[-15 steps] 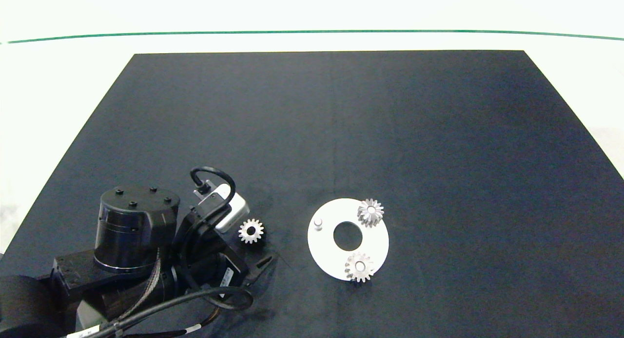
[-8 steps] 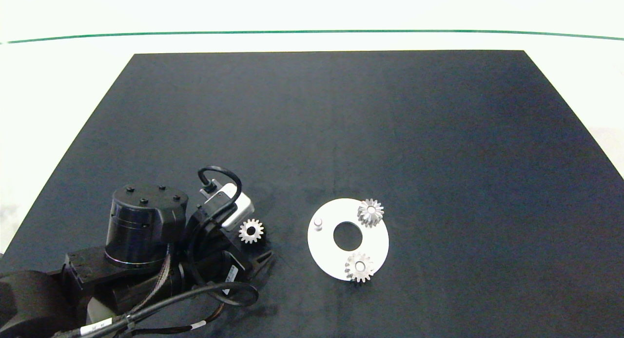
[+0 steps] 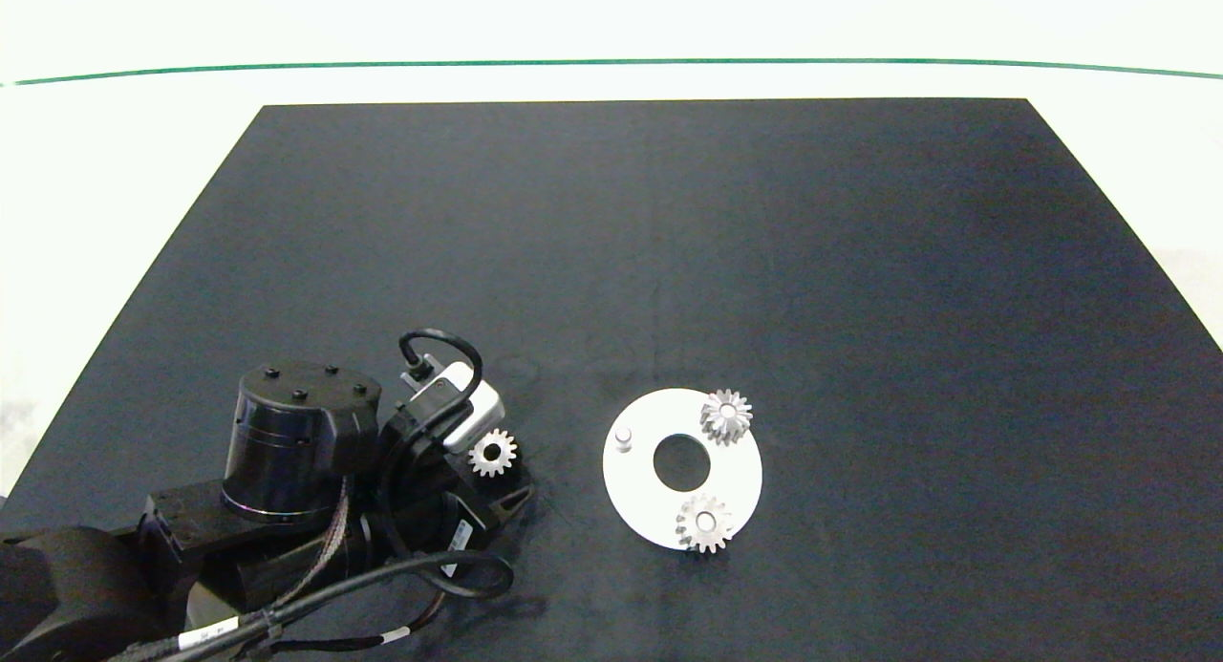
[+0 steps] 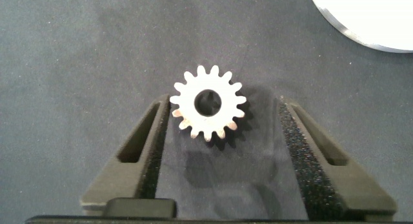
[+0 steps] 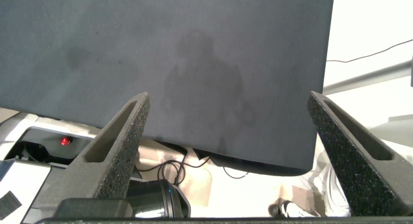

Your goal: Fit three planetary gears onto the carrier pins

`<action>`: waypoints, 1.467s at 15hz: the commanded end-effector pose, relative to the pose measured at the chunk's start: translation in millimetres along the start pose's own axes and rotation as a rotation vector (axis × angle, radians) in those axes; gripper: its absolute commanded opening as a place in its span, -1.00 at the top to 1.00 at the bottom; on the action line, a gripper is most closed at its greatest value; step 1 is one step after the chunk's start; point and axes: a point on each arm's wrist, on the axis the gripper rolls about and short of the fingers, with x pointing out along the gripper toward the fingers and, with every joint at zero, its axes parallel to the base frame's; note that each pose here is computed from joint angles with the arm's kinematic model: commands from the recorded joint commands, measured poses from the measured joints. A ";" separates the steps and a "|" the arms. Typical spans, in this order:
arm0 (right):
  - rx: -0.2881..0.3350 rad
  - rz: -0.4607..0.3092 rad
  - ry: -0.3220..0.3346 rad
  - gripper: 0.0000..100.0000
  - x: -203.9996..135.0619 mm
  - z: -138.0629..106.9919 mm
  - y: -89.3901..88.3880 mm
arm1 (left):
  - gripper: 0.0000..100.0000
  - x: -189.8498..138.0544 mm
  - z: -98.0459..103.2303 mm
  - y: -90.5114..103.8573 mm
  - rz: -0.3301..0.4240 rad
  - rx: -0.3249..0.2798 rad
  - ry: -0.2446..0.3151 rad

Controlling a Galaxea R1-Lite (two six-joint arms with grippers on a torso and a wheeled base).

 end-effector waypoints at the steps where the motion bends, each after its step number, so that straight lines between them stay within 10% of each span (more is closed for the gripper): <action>1: -0.005 0.002 0.009 -1.00 0.6 0.1 0.1 | -0.19 1.2 -0.3 -0.3 0.000 0.001 0.001; 22: -0.002 0.001 -0.003 -1.00 -1.3 2.6 -1.2 | 0.65 6.3 -2.5 -2.8 -0.007 0.002 0.009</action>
